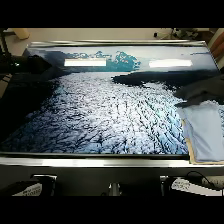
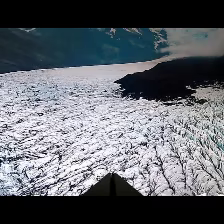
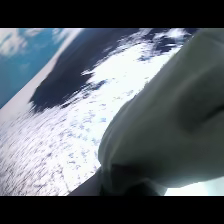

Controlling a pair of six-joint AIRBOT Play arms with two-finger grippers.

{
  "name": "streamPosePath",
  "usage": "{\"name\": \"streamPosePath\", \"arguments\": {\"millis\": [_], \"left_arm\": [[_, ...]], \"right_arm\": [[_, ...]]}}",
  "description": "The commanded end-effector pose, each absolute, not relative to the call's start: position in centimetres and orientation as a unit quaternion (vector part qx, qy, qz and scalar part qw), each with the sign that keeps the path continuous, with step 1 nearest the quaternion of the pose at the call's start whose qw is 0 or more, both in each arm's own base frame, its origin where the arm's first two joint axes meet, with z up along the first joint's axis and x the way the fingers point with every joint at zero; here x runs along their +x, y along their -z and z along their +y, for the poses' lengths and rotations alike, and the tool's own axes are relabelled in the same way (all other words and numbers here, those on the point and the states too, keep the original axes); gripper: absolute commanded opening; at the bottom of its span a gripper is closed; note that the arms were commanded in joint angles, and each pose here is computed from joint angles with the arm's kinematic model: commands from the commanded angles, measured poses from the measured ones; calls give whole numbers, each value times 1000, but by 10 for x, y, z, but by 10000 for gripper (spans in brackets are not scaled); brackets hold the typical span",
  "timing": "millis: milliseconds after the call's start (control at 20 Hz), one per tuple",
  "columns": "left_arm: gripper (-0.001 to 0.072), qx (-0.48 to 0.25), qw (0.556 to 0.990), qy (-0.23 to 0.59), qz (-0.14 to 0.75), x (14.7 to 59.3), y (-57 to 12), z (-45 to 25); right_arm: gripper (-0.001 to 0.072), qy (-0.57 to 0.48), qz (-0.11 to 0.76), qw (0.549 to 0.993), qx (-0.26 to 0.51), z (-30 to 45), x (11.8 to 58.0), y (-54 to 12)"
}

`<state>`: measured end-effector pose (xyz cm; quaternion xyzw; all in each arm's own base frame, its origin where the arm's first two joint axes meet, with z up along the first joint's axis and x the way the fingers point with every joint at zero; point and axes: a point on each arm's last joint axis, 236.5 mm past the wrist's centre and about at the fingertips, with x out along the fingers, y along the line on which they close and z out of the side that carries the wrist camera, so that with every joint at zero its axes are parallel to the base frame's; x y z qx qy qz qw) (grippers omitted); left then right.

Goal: Fold the shirts.

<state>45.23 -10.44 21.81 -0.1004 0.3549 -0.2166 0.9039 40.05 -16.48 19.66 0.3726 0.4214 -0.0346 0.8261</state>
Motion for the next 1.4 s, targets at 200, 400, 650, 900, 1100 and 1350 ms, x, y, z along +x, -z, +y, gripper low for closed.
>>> {"name": "streamPosePath", "arguments": {"millis": [200,400,650,900,1100,1350], "left_arm": [[26,-98,905,214,354,453,-218,-103],[26,-96,905,217,353,453,-218,-104],[26,-96,905,218,353,453,-218,-105],[26,-95,905,218,353,453,-218,-105],[24,-83,917,214,327,461,-230,-107],[26,48,934,25,354,496,-212,-66]], "right_arm": [[25,171,487,736,437,-227,283,-180],[25,288,548,666,415,-238,219,-140],[25,324,676,528,399,-191,124,-39],[699,341,638,586,366,-218,140,-17],[686,312,445,792,278,-279,250,-138],[673,125,245,956,98,-148,416,-300]]}}
